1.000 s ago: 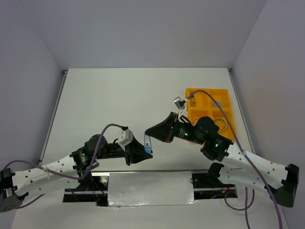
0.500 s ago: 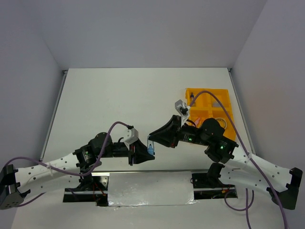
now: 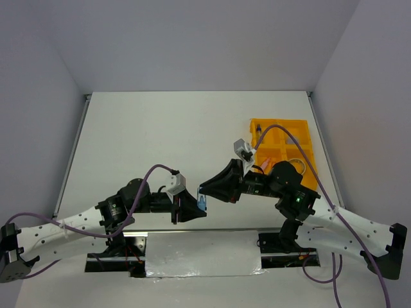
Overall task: Sort the stationery into containers
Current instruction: Close the pen cap on the pen.
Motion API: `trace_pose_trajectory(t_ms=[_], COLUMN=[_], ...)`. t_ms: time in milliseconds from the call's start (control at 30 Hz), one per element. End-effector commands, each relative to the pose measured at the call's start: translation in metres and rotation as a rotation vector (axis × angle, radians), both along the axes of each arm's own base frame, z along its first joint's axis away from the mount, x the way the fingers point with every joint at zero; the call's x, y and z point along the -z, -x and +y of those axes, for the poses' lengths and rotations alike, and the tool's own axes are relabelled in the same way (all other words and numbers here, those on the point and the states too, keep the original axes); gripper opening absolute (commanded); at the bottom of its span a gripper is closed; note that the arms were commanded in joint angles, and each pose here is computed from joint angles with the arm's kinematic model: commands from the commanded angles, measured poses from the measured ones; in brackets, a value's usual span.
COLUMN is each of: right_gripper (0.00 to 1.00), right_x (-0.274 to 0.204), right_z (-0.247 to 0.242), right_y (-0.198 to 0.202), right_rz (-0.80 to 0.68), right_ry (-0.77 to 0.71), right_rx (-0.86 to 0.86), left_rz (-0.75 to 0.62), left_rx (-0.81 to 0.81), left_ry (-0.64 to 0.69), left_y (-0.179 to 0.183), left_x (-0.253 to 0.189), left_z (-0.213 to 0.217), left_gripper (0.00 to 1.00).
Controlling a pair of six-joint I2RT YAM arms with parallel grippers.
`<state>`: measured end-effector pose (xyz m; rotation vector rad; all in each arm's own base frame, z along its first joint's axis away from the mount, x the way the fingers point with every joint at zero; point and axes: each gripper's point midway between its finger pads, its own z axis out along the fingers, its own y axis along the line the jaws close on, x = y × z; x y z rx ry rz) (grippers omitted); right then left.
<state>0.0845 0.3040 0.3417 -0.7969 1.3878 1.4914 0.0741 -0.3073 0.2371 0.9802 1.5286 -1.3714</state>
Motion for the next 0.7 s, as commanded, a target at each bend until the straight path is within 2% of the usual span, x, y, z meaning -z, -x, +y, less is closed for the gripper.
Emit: trace_pose_trajectory(t_ms=[0, 400, 667], right_gripper=[0.0, 0.0, 0.0], right_x=[-0.014, 0.008, 0.014], right_z=[-0.003, 0.004, 0.009], right_y=[0.017, 0.004, 0.01], right_rz=[-0.054, -0.021, 0.0], right_ry=[-0.057, -0.008, -0.014], right_rx=[-0.061, -0.009, -0.05], left_rz=[-0.022, -0.072, -0.085], left_rx=[-0.057, -0.043, -0.062], left_ry=[0.042, 0.106, 0.118], left_y=[-0.01, -0.005, -0.007], left_x=[-0.022, -0.038, -0.04], left_z=[0.001, 0.007, 0.011], left_gripper=[0.0, 0.0, 0.0])
